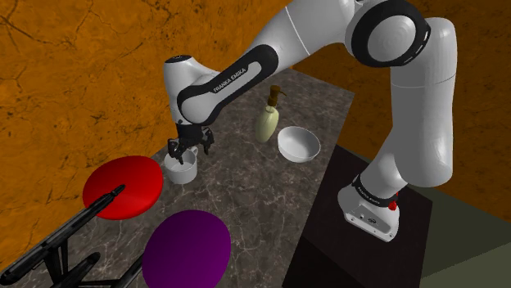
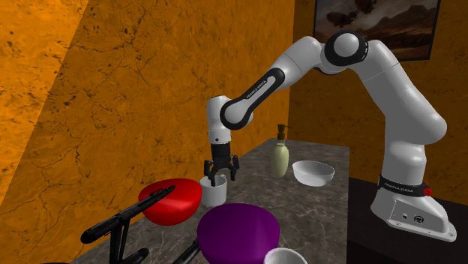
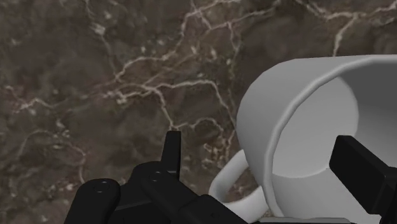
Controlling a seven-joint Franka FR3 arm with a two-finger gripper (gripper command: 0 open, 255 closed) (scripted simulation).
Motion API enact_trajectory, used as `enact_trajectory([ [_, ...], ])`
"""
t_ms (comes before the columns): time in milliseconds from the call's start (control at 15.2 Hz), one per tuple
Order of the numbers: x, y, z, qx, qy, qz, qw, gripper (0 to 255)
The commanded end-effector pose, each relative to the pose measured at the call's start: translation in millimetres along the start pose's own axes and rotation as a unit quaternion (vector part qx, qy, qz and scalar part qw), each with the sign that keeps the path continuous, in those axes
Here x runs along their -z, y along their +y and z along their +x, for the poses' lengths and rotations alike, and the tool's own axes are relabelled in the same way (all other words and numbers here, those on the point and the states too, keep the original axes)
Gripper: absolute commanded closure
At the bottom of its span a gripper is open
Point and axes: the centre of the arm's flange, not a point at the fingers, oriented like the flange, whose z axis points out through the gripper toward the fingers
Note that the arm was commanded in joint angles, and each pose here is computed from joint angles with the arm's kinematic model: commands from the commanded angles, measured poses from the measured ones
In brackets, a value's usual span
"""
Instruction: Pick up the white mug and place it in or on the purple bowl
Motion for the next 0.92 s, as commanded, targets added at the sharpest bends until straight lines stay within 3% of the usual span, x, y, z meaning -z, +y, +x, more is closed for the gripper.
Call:
enact_trajectory([
  [0, 0, 0, 0, 0.0, 0.0, 0.0, 1.0, 0],
  [66, 0, 0, 0, 0.0, 0.0, 0.0, 1.0, 0],
  [132, 0, 0, 0, 0.0, 0.0, 0.0, 1.0, 255],
  [858, 10, 0, -2, 0.0, 0.0, 0.0, 1.0, 255],
])
